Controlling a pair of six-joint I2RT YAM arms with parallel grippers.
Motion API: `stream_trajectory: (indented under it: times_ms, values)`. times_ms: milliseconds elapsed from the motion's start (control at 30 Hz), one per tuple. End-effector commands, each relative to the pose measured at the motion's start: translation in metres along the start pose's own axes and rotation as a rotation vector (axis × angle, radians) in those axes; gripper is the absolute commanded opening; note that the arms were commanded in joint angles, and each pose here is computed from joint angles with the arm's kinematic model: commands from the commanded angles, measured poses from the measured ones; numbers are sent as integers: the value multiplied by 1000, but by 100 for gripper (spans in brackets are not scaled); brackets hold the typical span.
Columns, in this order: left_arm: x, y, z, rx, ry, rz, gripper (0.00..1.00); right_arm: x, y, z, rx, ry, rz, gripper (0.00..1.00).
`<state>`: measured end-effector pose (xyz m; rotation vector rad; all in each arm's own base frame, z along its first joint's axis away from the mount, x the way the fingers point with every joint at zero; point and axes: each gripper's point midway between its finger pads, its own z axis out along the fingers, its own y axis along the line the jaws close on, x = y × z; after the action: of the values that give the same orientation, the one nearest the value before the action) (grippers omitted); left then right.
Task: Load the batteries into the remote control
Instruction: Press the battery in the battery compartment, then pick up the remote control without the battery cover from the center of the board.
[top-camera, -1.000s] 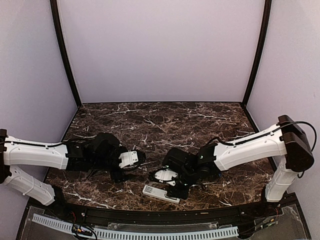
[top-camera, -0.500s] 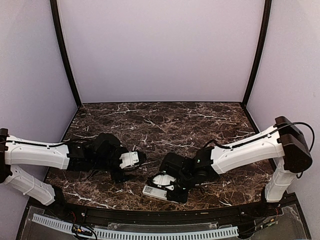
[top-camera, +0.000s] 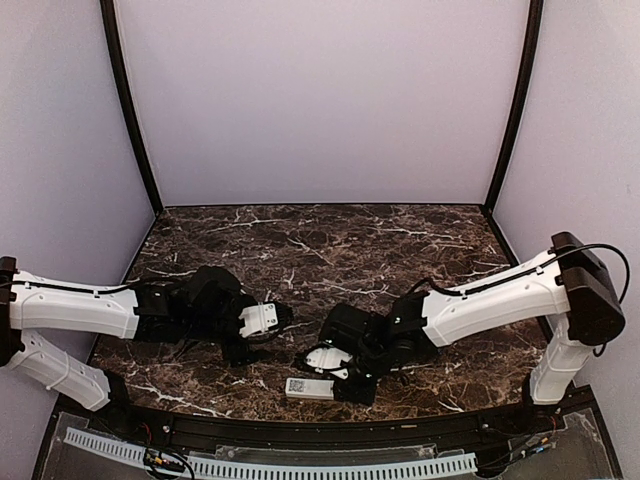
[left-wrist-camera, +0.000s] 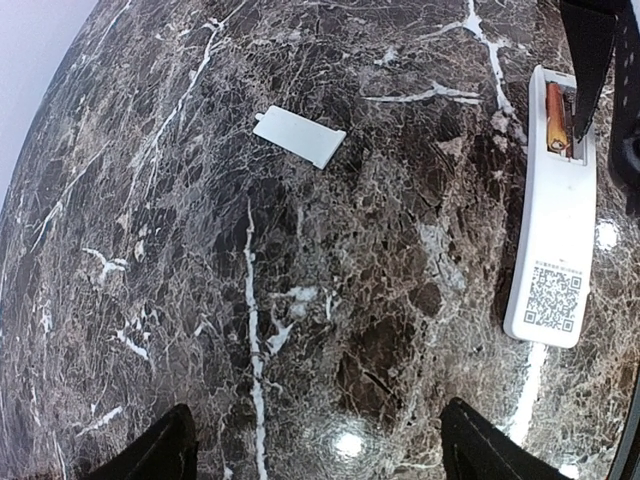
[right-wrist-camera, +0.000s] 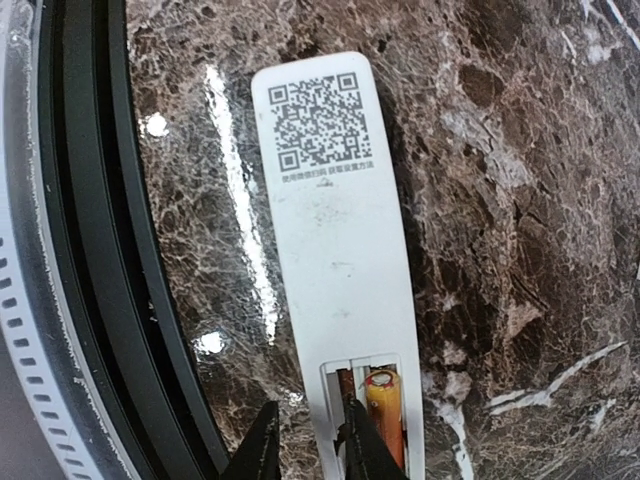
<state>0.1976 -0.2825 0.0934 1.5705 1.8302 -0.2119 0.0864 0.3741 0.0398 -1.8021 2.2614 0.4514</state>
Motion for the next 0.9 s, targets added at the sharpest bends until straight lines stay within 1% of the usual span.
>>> stream_trajectory:
  times_ms: [0,100,267,500,867]
  values:
    - [-7,3,0,6,-16,-18,83,-20,-5,-23,-11,-91,9,19]
    - [-7,3,-1,3,-17,-19,83,-14,-15,-20,12,-67,16,17]
    - [-6,4,-1,-1,-14,-17,83,-8,-16,-6,8,-15,6,14]
    - [-6,2,0,7,-15,-19,83,-7,-13,-3,-9,-20,11,14]
    - [-5,1,1,13,-8,-23,83,4,-11,15,19,49,-11,14]
